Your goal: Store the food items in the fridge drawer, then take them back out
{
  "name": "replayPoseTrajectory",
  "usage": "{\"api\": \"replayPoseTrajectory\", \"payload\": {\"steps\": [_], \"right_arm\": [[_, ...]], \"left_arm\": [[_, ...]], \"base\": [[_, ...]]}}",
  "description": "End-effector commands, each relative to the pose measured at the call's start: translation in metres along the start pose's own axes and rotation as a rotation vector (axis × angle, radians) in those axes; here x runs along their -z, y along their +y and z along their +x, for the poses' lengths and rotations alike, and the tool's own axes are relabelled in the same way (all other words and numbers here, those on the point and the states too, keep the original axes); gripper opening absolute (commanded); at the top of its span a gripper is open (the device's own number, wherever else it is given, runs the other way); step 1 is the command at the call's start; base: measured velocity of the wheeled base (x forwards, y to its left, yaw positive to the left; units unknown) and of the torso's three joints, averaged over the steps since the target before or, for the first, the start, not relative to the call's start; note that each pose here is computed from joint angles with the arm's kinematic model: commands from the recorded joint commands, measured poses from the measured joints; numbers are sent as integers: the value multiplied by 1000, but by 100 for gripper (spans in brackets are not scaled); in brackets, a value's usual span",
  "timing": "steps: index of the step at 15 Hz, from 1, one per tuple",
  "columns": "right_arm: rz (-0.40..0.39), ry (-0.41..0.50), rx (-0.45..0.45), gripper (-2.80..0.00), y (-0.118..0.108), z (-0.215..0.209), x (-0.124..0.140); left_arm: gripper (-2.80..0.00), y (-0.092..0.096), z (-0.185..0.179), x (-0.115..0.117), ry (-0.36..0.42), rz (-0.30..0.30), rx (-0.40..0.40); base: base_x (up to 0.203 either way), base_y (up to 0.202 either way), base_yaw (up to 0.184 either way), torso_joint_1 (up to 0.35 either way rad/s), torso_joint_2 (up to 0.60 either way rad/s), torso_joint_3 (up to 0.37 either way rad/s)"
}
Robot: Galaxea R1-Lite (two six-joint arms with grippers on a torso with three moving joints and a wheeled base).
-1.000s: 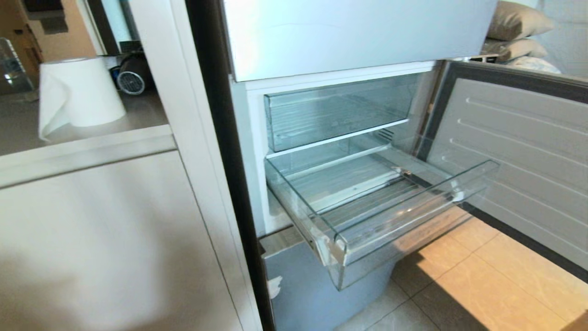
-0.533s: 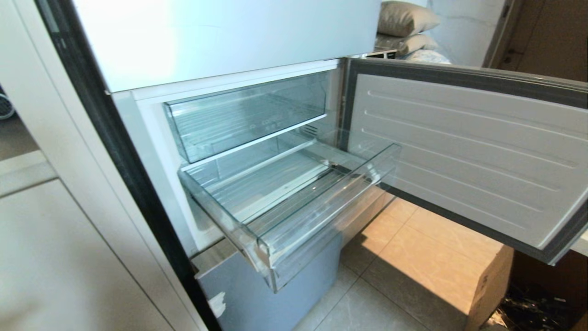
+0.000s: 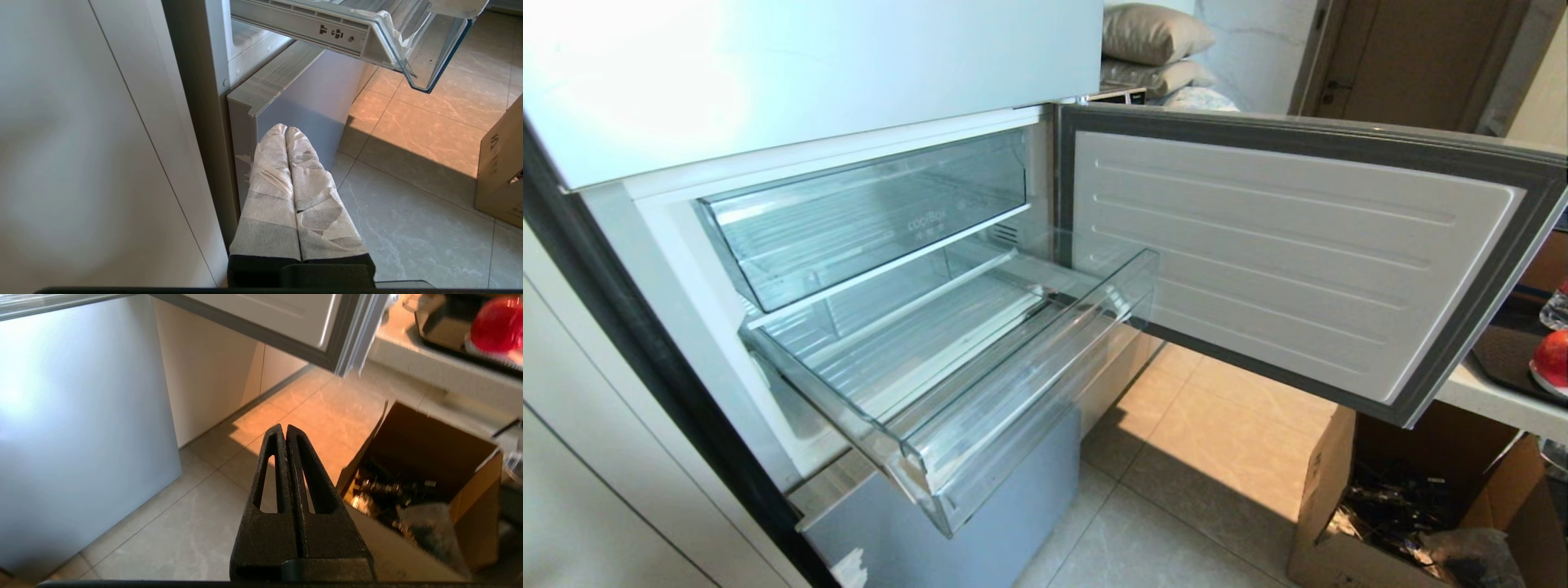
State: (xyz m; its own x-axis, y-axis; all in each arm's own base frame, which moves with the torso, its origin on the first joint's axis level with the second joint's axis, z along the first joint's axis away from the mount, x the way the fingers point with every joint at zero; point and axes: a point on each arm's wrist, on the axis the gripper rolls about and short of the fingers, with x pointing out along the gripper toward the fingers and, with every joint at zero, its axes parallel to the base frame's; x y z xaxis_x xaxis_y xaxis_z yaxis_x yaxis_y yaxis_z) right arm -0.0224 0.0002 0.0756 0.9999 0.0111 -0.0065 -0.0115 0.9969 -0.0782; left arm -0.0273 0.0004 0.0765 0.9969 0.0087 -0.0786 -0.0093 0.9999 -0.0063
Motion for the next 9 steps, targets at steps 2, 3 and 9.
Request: {"api": "replayPoseTrajectory", "payload": {"steps": [2, 3, 9], "right_arm": [[59, 20, 35, -280, -2, 3, -20], [97, 25, 61, -280, -4, 5, -36], [235, 346, 338, -280, -30, 96, -92]], "left_arm": [[-280, 0, 0, 0, 0, 0, 0], [-280, 0, 0, 0, 0, 0, 0], [-280, 0, 0, 0, 1, 0, 0]], "base": [[0, 0, 0, 0, 0, 0], [0, 0, 0, 0, 0, 0], [0, 0, 0, 0, 0, 0]]}}
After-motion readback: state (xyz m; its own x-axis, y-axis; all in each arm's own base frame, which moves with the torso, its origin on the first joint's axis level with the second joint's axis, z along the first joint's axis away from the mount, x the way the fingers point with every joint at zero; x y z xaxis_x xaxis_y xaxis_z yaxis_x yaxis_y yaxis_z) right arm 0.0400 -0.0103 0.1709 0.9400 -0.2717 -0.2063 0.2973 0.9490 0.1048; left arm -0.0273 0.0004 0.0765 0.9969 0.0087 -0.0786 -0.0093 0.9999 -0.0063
